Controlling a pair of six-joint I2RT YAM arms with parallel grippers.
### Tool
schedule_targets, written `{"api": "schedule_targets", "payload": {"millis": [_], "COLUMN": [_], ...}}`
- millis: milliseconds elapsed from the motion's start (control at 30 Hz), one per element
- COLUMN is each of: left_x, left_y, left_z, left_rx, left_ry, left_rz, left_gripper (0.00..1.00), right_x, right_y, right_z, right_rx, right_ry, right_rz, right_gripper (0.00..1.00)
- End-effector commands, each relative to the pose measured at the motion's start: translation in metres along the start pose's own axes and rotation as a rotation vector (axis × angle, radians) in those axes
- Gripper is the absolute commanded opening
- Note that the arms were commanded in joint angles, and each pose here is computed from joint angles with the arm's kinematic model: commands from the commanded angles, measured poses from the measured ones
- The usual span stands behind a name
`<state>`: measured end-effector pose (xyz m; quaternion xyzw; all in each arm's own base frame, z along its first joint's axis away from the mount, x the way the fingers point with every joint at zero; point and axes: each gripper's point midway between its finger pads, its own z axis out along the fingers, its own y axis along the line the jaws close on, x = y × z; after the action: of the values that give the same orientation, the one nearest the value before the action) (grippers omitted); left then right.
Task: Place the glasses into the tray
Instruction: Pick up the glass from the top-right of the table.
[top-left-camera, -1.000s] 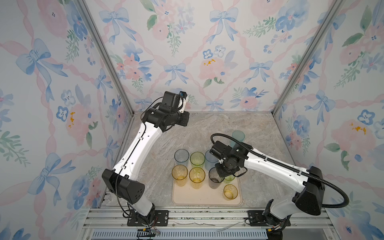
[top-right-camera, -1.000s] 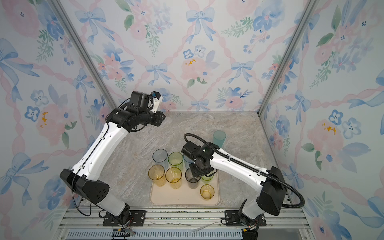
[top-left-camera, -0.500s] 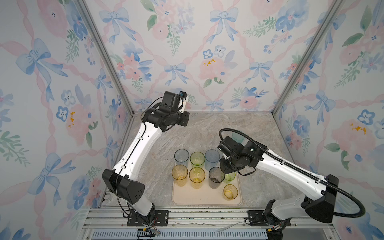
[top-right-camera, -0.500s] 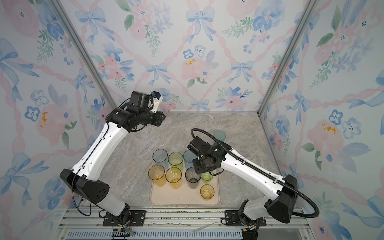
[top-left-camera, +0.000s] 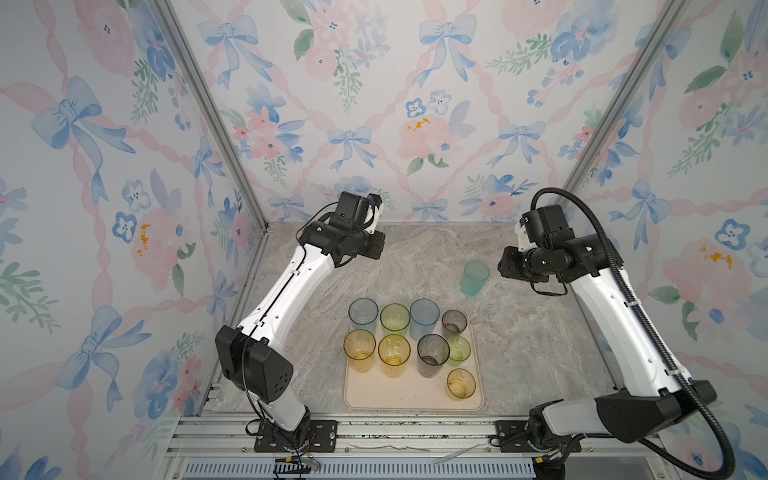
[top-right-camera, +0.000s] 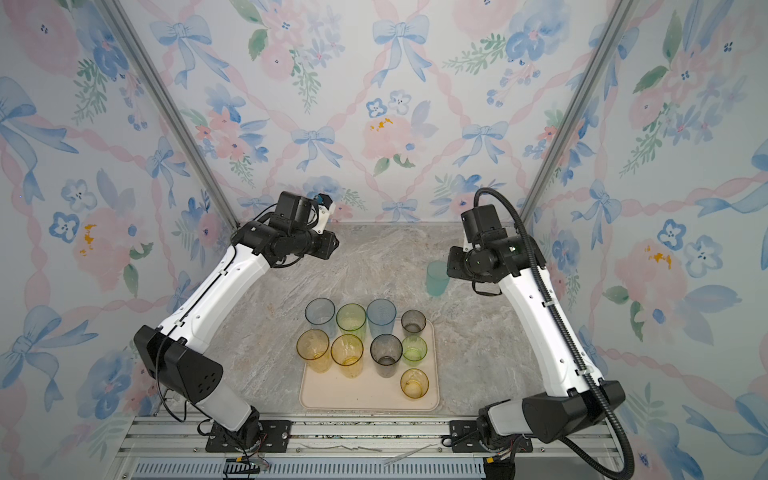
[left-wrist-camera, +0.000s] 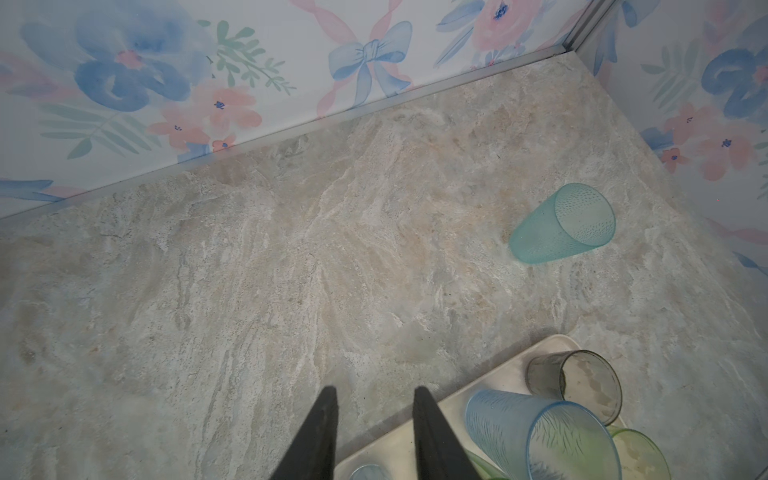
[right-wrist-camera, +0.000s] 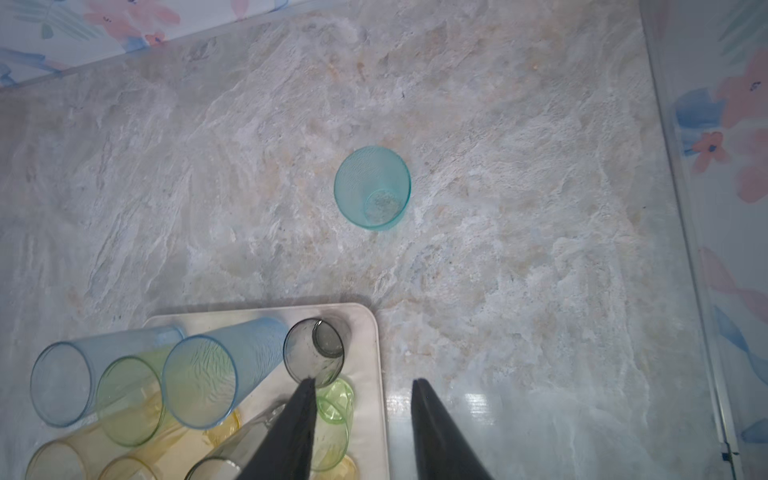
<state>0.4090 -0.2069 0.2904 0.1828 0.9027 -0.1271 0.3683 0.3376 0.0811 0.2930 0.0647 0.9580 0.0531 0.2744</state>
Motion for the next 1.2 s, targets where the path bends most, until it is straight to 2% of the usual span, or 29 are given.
{"api": "schedule_targets", "payload": {"millis": [0, 233, 533, 733, 1167], "left_x": [0.004, 0.007, -0.002, -0.005, -0.006], "left_y": [0.000, -0.004, -0.002, 0.000, 0.005], "left_z": [0.020, 0.042, 0.049, 0.055, 0.061], "left_rx": [-0.005, 0.008, -0.023, -0.035, -0.052], "left_ry": [0.026, 0.048, 0.037, 0.036, 0.039], "left_rz": [0.032, 0.038, 0.004, -0.004, 0.004], "left_gripper": [0.34, 0.33, 0.33, 0.33, 0.33], "right_x": [-0.015, -0.037, -0.027, -0.021, -0.010], "right_y": [-0.014, -0.031, -0.043, -0.039, -0.032], "right_z": [0.038, 0.108, 0.156, 0.176, 0.191], "right_rx": [0.077, 0.182, 0.186, 0.139, 0.086], "right_ry": [0.071, 0.194, 0.312, 0.346, 0.379], "right_rz": [-0.042, -0.075, -0.090, -0.078, -0.060], "right_gripper": [0.38, 0.30, 0.30, 0.29, 0.29]}}
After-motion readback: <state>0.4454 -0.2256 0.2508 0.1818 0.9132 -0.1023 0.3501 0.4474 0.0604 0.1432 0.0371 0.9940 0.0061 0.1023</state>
